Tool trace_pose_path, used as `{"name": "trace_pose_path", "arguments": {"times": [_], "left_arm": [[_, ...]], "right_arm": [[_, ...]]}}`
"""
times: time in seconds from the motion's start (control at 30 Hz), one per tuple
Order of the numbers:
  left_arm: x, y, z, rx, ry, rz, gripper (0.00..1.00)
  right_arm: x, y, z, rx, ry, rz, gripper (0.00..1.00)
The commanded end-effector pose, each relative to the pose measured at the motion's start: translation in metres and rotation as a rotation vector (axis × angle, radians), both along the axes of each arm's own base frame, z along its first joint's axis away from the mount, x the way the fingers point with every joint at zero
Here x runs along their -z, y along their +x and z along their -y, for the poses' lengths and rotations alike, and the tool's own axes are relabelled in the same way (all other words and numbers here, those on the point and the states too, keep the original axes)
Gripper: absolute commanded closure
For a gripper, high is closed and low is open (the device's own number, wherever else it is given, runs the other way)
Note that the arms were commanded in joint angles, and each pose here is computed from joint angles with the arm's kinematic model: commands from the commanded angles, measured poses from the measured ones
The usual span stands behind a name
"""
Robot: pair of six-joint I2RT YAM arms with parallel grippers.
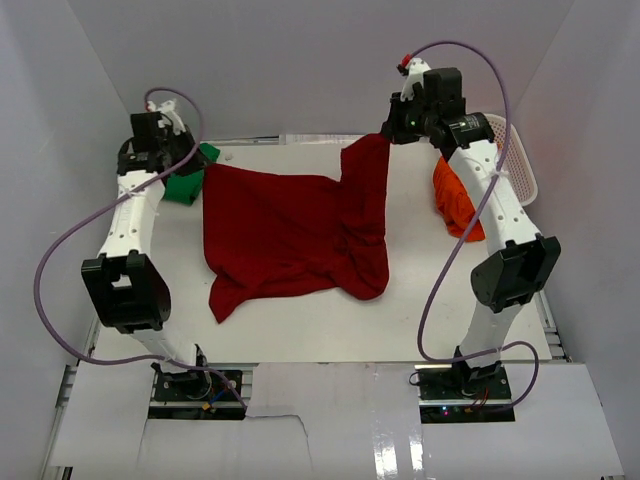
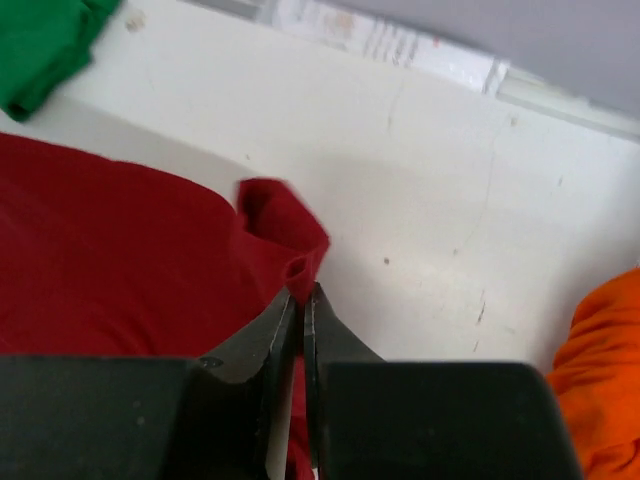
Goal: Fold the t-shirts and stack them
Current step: Flatten out the tshirt
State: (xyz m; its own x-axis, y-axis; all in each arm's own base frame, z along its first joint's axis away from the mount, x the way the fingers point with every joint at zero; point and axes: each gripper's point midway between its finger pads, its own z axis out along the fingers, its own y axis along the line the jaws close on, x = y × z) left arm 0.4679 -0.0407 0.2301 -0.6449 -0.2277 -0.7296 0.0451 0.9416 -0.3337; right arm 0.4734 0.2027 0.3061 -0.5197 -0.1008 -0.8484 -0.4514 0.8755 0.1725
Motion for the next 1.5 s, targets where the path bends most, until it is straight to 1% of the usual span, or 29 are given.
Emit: {"name": "trace_pose_path", "arguments": {"times": [0.0, 0.07, 0.1, 0.13, 0.27, 0.33, 0.37, 0.43, 0.47, 0.5, 0.57, 0.67, 0.73, 0.77, 0.8, 0.93, 1.0, 1.07, 1.1, 1.13, 1.2, 1.23, 1.27, 1.3, 1.33, 1.37, 1.4, 1.43, 1.47], "left_arm": [[-0.045, -0.017, -0.011, -0.071, -0.247, 0.033, 1.00], [-0.089, -0.047, -0.011, -0.095, -0.258, 0.153, 1.00], [-0.073, -0.064, -0.012, -0.123, -0.267, 0.125, 1.00], [-0.103, -0.094, -0.016, -0.164, -0.253, 0.223, 1.00], [-0.119, -0.173, -0.021, -0.298, -0.266, 0.346, 1.00], [-0.150, -0.219, -0.025, -0.339, -0.250, 0.518, 1.00], [-0.163, -0.235, -0.032, -0.379, -0.228, 0.598, 1.00], [-0.180, -0.258, -0.037, -0.405, -0.197, 0.687, 1.00], [-0.187, -0.264, -0.040, -0.424, -0.190, 0.713, 1.00], [-0.192, -0.269, -0.039, -0.421, -0.190, 0.730, 1.00], [-0.220, -0.279, -0.036, -0.395, -0.180, 0.801, 1.00], [-0.237, -0.280, -0.042, -0.427, -0.176, 0.820, 1.00], [-0.208, -0.247, -0.043, -0.427, -0.166, 0.728, 1.00], [-0.182, -0.226, -0.038, -0.401, -0.180, 0.639, 1.00], [-0.124, -0.185, -0.035, -0.386, -0.180, 0.444, 1.00], [-0.033, -0.106, -0.019, -0.310, -0.262, 0.176, 1.00], [-0.041, -0.072, -0.022, -0.309, -0.270, 0.180, 1.00], [-0.014, -0.029, -0.026, -0.315, -0.289, 0.087, 1.00], [-0.013, -0.011, -0.028, -0.324, -0.306, 0.062, 1.00], [-0.025, 0.031, -0.031, -0.309, -0.331, 0.078, 1.00], [-0.051, 0.066, -0.027, -0.269, -0.412, 0.106, 1.00], [-0.114, 0.087, -0.028, -0.235, -0.435, 0.239, 1.00], [-0.118, 0.103, -0.030, -0.222, -0.466, 0.248, 1.00], [-0.156, 0.108, -0.031, -0.187, -0.487, 0.347, 1.00], [-0.203, 0.104, -0.033, -0.173, -0.501, 0.460, 1.00], [-0.252, 0.082, -0.042, -0.179, -0.492, 0.598, 1.00], [-0.302, 0.065, -0.046, -0.150, -0.490, 0.792, 1.00], [-0.322, 0.048, -0.051, -0.161, -0.532, 0.854, 1.00], [-0.332, 0.034, -0.069, -0.182, -0.529, 0.903, 1.00]], "right_arm": [[-0.070, -0.035, -0.002, -0.103, 0.063, 0.112, 0.92], [-0.100, -0.079, 0.003, -0.118, 0.080, 0.177, 0.92], [-0.070, -0.097, 0.000, -0.132, 0.070, 0.112, 0.92], [-0.099, -0.133, 0.009, -0.116, 0.120, 0.175, 0.92], [-0.109, -0.223, 0.015, -0.162, 0.214, 0.206, 0.92], [-0.122, -0.268, 0.025, -0.209, 0.275, 0.288, 0.92], [-0.130, -0.283, 0.030, -0.232, 0.296, 0.339, 0.92], [-0.173, -0.333, 0.050, -0.287, 0.390, 0.597, 0.92], [-0.160, -0.338, 0.051, -0.289, 0.412, 0.611, 0.92], [-0.176, -0.370, 0.064, -0.316, 0.466, 0.727, 0.92], [-0.205, -0.393, 0.073, -0.330, 0.549, 0.835, 0.92], [-0.210, -0.373, 0.077, -0.233, 0.515, 0.710, 0.92], [-0.176, -0.303, 0.078, -0.006, 0.419, 0.516, 0.92], [-0.141, -0.278, 0.079, 0.082, 0.332, 0.382, 0.92], [-0.102, -0.236, 0.067, 0.136, 0.242, 0.258, 0.92], [0.007, -0.127, 0.061, 0.216, 0.096, -0.062, 0.92], [0.009, -0.095, 0.065, 0.212, 0.128, -0.053, 0.92], [0.000, -0.063, 0.070, 0.191, 0.170, -0.054, 0.92], [0.025, -0.032, 0.085, 0.217, 0.175, -0.133, 0.92], [-0.036, -0.013, 0.078, 0.135, 0.246, -0.027, 0.92], [-0.043, 0.030, 0.075, 0.072, 0.290, -0.032, 0.92], [-0.078, 0.032, 0.060, -0.045, 0.342, 0.037, 0.92], [-0.154, 0.027, 0.053, -0.123, 0.384, 0.225, 0.92], [-0.171, 0.028, 0.052, -0.176, 0.418, 0.274, 0.92], [-0.217, 0.011, 0.045, -0.308, 0.452, 0.431, 0.92], [-0.209, 0.015, 0.046, -0.332, 0.488, 0.422, 0.92], [-0.249, -0.018, 0.065, -0.331, 0.552, 0.489, 0.92], [-0.287, -0.045, 0.068, -0.445, 0.534, 0.704, 0.92], [-0.282, -0.052, 0.075, -0.449, 0.560, 0.698, 0.92]]}}
